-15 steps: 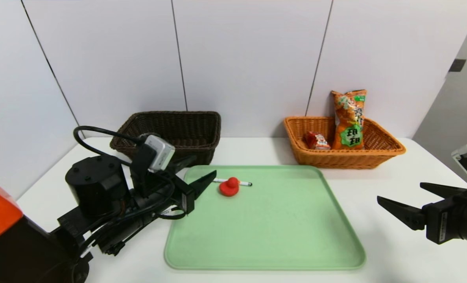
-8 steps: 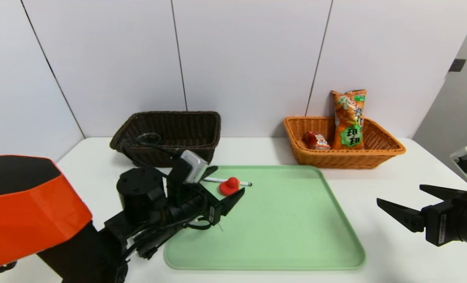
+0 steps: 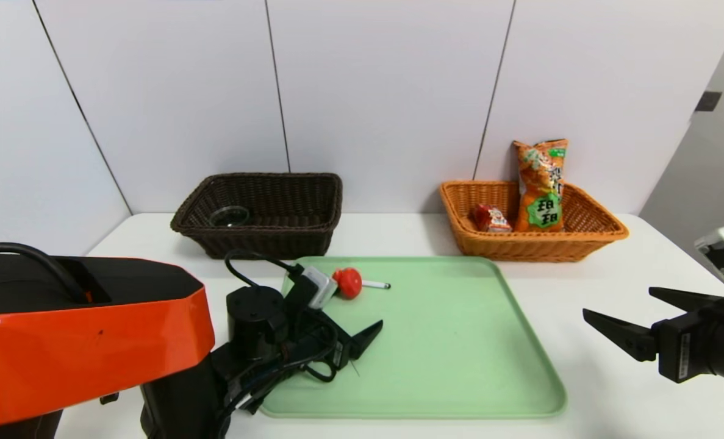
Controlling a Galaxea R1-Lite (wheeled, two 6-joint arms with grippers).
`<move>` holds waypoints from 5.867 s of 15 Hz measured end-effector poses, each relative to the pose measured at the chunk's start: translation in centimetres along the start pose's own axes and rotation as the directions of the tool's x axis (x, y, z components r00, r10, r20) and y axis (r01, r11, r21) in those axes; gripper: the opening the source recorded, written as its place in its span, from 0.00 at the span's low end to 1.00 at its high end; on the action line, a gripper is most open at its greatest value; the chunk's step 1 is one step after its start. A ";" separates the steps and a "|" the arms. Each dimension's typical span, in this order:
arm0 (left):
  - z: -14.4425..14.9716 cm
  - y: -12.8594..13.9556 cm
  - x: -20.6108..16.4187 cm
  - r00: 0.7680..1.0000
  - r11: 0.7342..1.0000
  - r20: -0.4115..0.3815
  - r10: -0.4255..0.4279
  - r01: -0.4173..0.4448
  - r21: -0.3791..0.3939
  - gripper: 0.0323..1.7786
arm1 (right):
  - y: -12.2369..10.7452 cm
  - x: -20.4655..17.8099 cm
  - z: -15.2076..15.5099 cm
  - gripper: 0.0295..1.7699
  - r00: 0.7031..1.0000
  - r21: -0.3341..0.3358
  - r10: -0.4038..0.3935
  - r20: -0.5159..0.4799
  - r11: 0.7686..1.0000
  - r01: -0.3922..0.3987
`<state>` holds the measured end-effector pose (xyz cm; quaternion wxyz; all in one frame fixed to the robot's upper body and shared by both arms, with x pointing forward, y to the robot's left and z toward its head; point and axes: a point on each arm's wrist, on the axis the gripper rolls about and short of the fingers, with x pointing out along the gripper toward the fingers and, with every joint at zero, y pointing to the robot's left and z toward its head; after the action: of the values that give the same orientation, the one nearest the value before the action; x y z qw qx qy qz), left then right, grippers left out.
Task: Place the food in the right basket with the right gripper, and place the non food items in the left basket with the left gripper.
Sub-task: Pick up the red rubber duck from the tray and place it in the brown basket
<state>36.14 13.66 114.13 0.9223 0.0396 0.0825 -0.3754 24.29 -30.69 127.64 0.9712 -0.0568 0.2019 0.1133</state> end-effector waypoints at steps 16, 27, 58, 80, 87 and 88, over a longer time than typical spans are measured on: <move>3.1 1.6 -0.2 0.991 0.997 0.106 0.079 -0.079 0.002 0.95 | 0.3 0.2 -0.8 0.97 0.999 -0.014 0.018 -0.035 1.000 -0.019; 2.7 0.9 0.7 0.989 0.992 0.101 0.105 -0.097 -0.080 0.95 | 0.5 0.2 -1.0 0.97 0.999 -0.017 0.026 -0.041 1.000 -0.027; 8.0 0.9 -1.3 0.957 0.993 0.270 0.111 -0.095 -0.073 0.31 | 0.6 0.2 -2.2 0.97 0.996 -0.014 0.030 -0.082 0.999 -0.032; 15.2 17.8 -4.0 0.953 0.977 -0.212 0.214 -0.205 0.066 0.29 | 0.6 0.2 -0.3 0.97 0.998 -0.008 0.027 0.057 1.000 -0.027; 13.6 19.2 -2.3 0.945 0.976 -0.243 0.219 -0.212 0.056 0.29 | 0.4 0.9 1.1 0.97 0.997 -0.006 0.024 0.077 1.000 -0.024; 13.7 19.3 -2.0 0.946 0.975 -0.237 0.220 -0.213 0.059 0.29 | 0.4 1.0 1.1 0.97 0.997 -0.006 0.025 0.075 1.000 -0.024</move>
<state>49.89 27.05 128.14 0.9402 0.1088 0.1832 -0.2656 25.53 -29.88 128.21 0.9765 -0.0525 0.1655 0.1278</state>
